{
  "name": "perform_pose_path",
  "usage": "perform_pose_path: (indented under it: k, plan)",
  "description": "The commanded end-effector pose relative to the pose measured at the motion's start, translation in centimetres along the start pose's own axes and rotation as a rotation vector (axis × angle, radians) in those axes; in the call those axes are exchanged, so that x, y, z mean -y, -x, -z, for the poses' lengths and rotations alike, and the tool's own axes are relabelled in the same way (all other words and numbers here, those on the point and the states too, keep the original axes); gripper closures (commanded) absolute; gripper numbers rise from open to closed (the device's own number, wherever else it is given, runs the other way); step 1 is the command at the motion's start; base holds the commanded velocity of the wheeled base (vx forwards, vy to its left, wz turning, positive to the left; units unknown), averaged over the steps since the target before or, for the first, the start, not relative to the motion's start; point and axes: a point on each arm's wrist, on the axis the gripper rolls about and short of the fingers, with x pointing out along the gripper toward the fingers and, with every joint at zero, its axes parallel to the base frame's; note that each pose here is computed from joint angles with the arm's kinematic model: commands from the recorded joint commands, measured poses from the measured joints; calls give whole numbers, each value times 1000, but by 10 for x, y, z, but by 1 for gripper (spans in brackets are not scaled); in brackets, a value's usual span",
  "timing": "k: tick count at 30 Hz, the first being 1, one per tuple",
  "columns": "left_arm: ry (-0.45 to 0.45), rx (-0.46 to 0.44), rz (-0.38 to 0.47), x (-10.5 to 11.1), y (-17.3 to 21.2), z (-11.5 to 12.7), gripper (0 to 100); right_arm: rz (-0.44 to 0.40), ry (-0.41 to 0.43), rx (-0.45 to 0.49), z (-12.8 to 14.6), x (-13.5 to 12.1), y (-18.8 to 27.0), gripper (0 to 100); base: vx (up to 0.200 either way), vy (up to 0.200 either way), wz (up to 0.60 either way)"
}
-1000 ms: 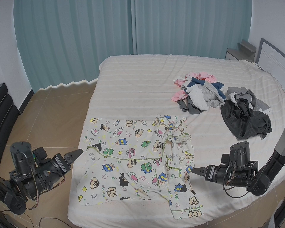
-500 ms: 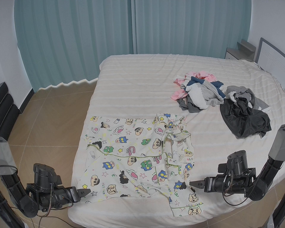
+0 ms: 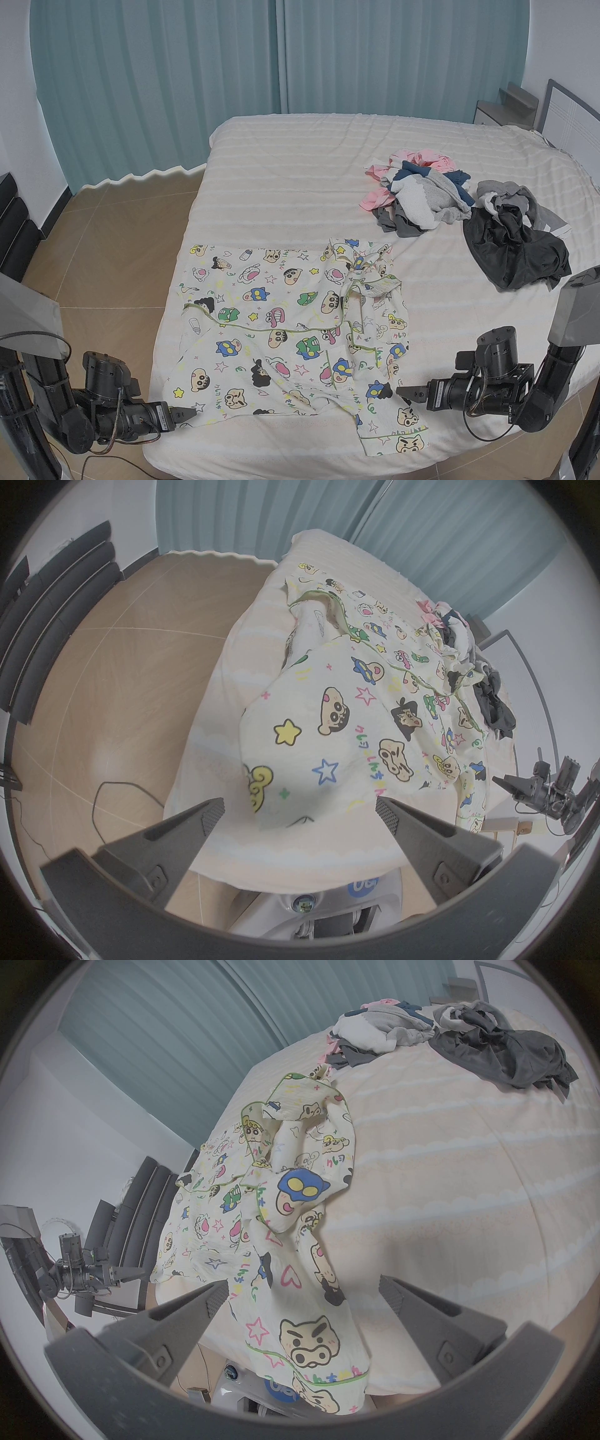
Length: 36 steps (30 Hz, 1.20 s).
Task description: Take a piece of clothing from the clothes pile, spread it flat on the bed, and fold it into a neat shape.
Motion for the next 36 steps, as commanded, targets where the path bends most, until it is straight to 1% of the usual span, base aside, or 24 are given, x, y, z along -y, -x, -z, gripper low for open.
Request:
perform_pose_path:
  k: [1, 6, 10, 14, 21, 28, 32, 33, 35, 36]
  plan:
    - [11, -46, -20, -6, -18, 7, 0, 8, -3, -18, 4, 2, -2, 0, 0, 0, 0]
    - [35, -1, 1, -8, -32, 6, 0, 3, -5, -11, 2, 1, -3, 0, 0, 0, 0]
    - [35, 20, 5, -11, -41, 8, 0, -1, -5, -2, 2, 1, -3, 0, 0, 0, 0]
    - [31, 20, 2, -13, -45, 12, 0, -1, -5, -2, 2, 1, -3, 0, 0, 0, 0]
    - [30, 37, 17, -11, -45, 10, 0, -1, -5, -4, 2, 1, -4, 0, 0, 0, 0]
    - [25, 39, 26, -9, -46, 10, 0, 10, -1, -24, 6, 3, -9, 0, 0, 0, 0]
    - [39, 49, 33, -9, -46, 9, 0, 7, 6, -39, 9, 2, -11, 0, 0, 0, 0]
    - [50, 54, 36, -8, -46, 8, 100, 10, 9, -47, 11, 2, -12, 0, 0, 0, 0]
    - [54, 54, 40, -6, -46, 9, 100, 16, 13, -62, 14, 2, -15, 0, 0, 0, 0]
    - [56, 53, 40, -6, -46, 9, 100, 20, 19, -85, 19, 2, -19, 0, 0, 0, 0]
